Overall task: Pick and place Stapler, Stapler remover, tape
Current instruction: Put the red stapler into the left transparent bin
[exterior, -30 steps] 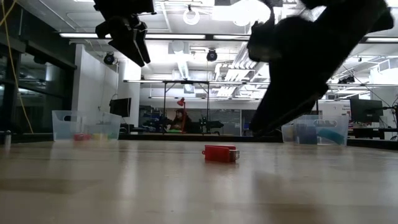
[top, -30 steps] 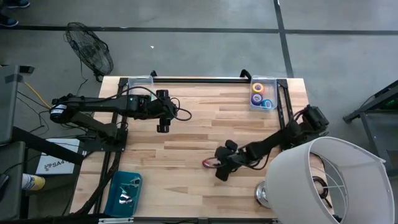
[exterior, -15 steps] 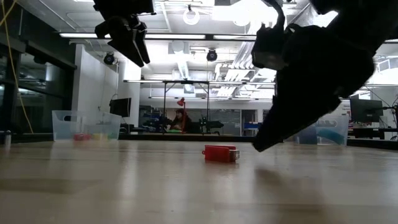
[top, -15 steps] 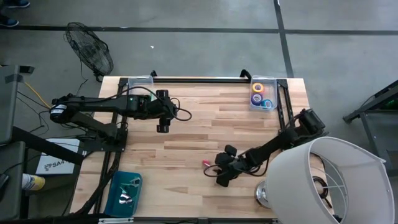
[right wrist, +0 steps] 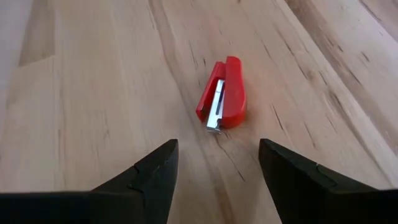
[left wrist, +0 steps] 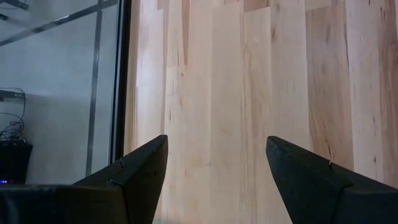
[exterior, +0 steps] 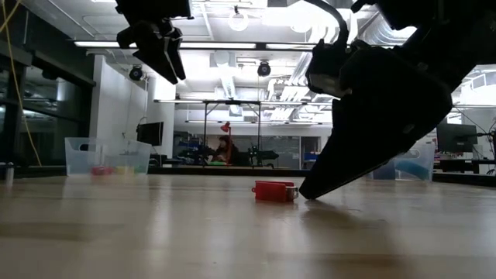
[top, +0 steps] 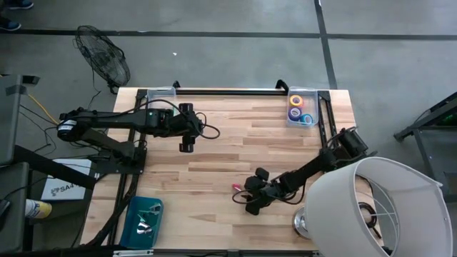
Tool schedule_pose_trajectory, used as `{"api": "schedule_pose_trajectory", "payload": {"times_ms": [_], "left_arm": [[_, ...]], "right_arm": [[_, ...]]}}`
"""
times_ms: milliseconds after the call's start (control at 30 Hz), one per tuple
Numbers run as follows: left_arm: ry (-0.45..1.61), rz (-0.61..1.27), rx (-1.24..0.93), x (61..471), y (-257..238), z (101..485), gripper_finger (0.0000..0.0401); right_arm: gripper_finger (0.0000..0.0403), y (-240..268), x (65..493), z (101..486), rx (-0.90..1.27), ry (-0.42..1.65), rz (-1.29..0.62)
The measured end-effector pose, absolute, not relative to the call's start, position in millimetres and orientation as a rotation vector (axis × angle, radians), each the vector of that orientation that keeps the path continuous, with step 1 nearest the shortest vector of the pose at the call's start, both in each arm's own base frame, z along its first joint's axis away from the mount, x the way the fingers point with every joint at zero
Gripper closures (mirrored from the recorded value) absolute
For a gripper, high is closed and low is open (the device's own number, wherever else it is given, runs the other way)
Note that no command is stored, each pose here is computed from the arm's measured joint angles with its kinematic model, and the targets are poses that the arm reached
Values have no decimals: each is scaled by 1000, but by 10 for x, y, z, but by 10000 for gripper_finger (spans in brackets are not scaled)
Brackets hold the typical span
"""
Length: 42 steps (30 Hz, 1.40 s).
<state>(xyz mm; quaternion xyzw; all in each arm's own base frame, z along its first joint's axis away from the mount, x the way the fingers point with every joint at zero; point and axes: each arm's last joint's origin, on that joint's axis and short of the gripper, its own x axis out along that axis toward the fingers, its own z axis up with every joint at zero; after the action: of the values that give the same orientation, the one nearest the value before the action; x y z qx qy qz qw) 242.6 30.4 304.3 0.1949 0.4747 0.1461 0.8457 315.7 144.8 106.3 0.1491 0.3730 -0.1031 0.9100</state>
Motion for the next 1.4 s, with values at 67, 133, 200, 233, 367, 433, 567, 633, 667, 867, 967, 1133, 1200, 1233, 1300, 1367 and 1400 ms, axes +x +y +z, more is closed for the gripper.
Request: {"api": "schedule_pose_trajectory", "payload": {"times_ms": [67,133,200,233,367,433,567,633,667,867,967,1133,1200,1233,1300,1367,1400], "left_arm": [[1003,308,411,2425,304,3042,132],[1003,309,411,2425,304,3043,132],[1003,309,412,2425,304,3043,132],[1003,309,412,2425,304,3043,132],[1003,316,415,2424,306,3044,132],[1003,316,415,2424,306,3044,132],[1003,317,416,2424,307,3043,132],[1003,319,416,2425,307,3044,132],[1003,319,416,2424,307,3043,132],[1003,322,418,2424,308,3045,132],[1003,322,418,2424,308,3044,132],[1003,322,418,2424,308,3044,132],[1003,322,418,2424,308,3044,132],[1003,322,418,2424,308,3044,132],[1003,322,418,2424,308,3044,132],[1004,322,418,2424,308,3044,132],[1004,322,418,2424,308,3044,132]], "right_arm": [[187,1448,3158,1061,301,768,-211],[187,1449,3159,1062,297,770,-205],[187,1448,3162,1062,289,769,-200],[187,1449,3163,1063,280,767,-195],[187,1468,3195,1076,246,766,-163],[187,1477,3222,1074,226,765,-159],[187,1478,3297,1032,222,766,-191],[187,1470,3343,1019,238,756,-221],[187,1469,3358,1014,241,753,-233],[187,1460,3392,998,239,744,-265],[187,1451,3391,995,232,742,-278],[202,1441,3378,983,218,759,-289],[214,1438,3373,979,216,764,-293],[220,1436,3372,978,214,766,-295],[234,1434,3370,976,212,768,-298],[248,1431,3369,975,210,769,-300],[256,1429,3368,973,209,770,-301]]}}
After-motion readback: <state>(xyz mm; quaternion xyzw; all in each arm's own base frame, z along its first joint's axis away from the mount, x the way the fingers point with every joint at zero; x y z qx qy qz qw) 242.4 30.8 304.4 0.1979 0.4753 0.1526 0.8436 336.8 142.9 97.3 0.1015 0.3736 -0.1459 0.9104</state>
